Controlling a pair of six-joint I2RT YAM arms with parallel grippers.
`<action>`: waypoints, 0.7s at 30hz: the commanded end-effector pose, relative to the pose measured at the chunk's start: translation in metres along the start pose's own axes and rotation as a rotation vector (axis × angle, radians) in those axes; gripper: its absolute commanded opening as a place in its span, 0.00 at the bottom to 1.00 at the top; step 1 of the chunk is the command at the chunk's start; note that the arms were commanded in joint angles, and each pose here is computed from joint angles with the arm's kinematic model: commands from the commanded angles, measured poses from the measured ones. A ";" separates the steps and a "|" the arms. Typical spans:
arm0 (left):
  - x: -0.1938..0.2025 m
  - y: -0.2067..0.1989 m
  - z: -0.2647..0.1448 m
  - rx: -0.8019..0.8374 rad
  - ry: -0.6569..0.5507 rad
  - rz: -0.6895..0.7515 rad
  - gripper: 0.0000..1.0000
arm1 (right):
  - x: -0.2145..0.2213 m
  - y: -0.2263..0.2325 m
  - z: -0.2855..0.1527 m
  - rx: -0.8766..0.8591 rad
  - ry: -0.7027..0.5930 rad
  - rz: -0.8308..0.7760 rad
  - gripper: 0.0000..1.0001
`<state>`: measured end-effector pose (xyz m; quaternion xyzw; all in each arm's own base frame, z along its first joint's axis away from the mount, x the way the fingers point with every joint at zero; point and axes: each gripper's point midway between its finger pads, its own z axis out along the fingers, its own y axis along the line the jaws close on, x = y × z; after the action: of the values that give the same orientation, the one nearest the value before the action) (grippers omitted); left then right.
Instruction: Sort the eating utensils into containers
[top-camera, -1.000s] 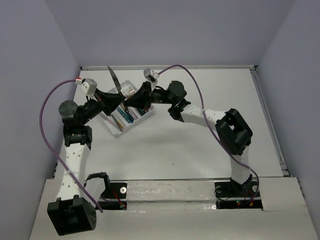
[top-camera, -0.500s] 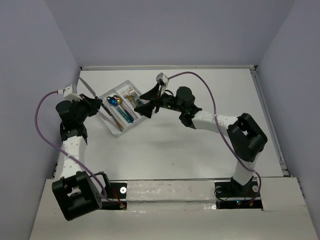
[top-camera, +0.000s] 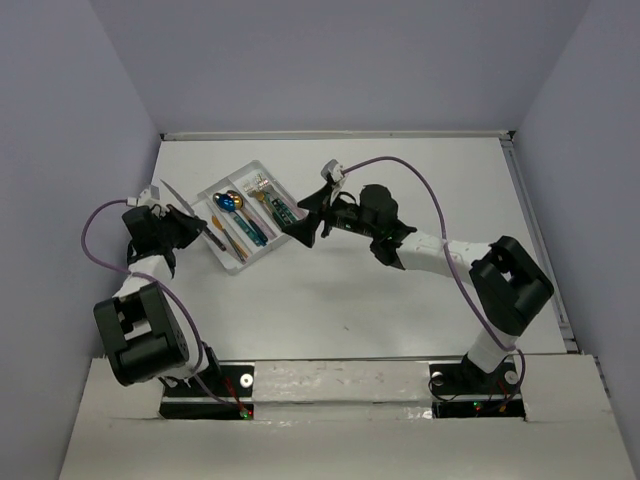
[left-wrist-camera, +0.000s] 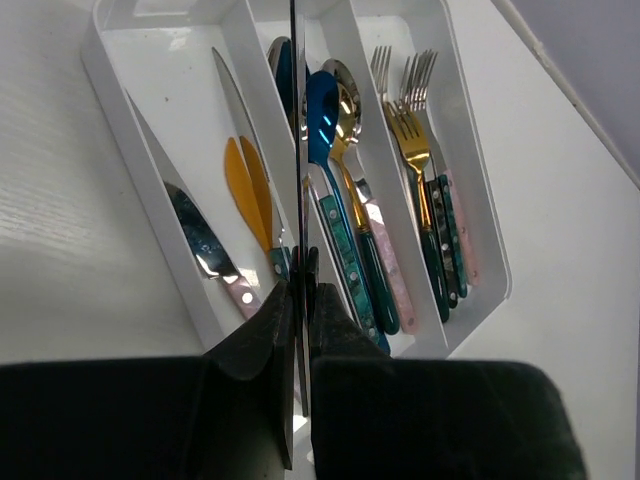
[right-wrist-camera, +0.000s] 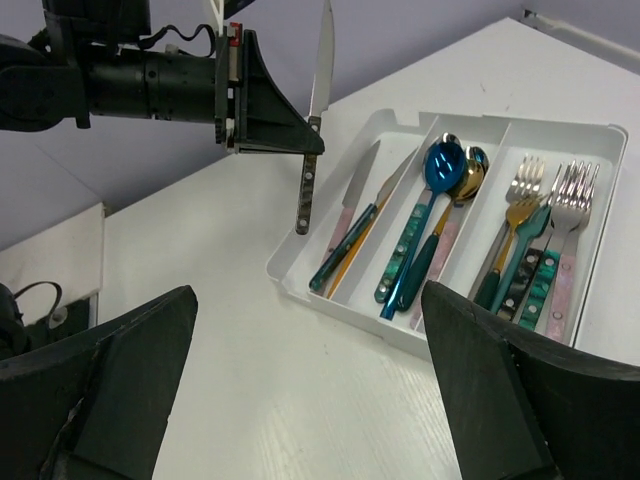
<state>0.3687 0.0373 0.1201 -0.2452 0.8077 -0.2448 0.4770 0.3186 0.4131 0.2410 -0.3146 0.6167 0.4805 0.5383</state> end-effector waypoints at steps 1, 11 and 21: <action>-0.002 -0.001 0.009 0.033 -0.004 0.002 0.00 | -0.013 -0.002 -0.005 0.039 -0.031 -0.051 1.00; 0.022 0.014 0.020 0.010 0.077 -0.043 0.00 | -0.002 -0.015 -0.016 0.118 -0.002 -0.082 1.00; 0.033 0.018 0.015 -0.008 0.100 -0.055 0.14 | 0.003 -0.019 -0.020 0.141 0.018 -0.097 1.00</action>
<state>0.3676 0.0326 0.0723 -0.2686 0.8303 -0.2565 0.4156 0.3284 0.3935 0.2105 -0.3093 0.6577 0.4151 0.5472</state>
